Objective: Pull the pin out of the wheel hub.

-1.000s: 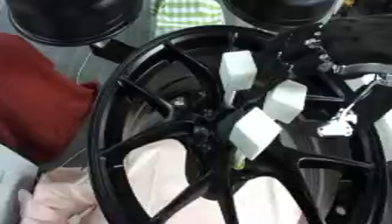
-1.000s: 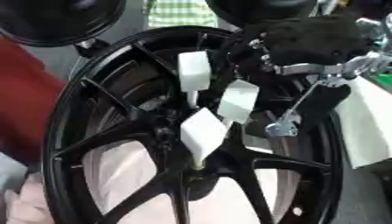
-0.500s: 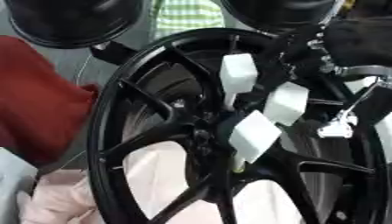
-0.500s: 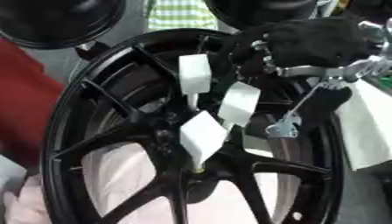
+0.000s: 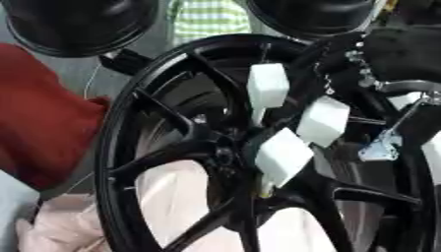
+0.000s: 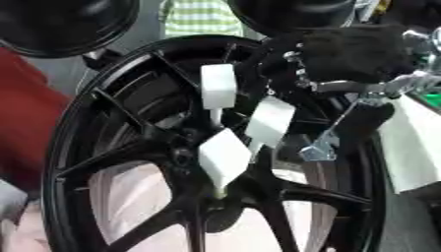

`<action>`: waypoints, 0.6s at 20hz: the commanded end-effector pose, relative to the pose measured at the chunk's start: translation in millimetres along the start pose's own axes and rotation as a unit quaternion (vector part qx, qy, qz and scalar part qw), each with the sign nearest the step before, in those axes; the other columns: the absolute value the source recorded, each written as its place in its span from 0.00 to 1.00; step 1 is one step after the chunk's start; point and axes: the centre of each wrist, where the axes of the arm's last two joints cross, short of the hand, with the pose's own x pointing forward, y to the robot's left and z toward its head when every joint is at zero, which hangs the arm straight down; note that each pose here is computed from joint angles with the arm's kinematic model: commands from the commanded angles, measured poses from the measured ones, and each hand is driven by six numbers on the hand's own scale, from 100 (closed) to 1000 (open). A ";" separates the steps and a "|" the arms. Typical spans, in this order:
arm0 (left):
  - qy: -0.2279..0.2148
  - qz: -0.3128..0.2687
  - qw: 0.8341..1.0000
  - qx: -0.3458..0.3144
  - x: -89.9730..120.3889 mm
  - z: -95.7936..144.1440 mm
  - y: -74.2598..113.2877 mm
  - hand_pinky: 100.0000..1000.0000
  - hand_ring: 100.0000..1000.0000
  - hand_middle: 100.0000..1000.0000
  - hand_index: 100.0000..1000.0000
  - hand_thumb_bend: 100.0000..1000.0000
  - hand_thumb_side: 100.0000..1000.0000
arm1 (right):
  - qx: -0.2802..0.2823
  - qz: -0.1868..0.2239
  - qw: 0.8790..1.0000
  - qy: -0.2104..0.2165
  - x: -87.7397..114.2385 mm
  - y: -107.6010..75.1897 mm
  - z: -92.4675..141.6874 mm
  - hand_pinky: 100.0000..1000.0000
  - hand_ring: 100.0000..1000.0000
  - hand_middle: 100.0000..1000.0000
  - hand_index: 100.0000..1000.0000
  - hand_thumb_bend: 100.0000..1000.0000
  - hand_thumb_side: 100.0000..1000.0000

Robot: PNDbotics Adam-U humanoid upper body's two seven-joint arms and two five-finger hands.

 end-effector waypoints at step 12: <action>-0.003 -0.016 1.000 -0.012 7.6 -3.1 3.0 0.49 0.50 0.43 0.68 0.00 0.83 | -0.014 0.044 0.999 0.009 -1.6 -9.9 5.8 0.94 0.89 0.74 0.74 0.29 0.68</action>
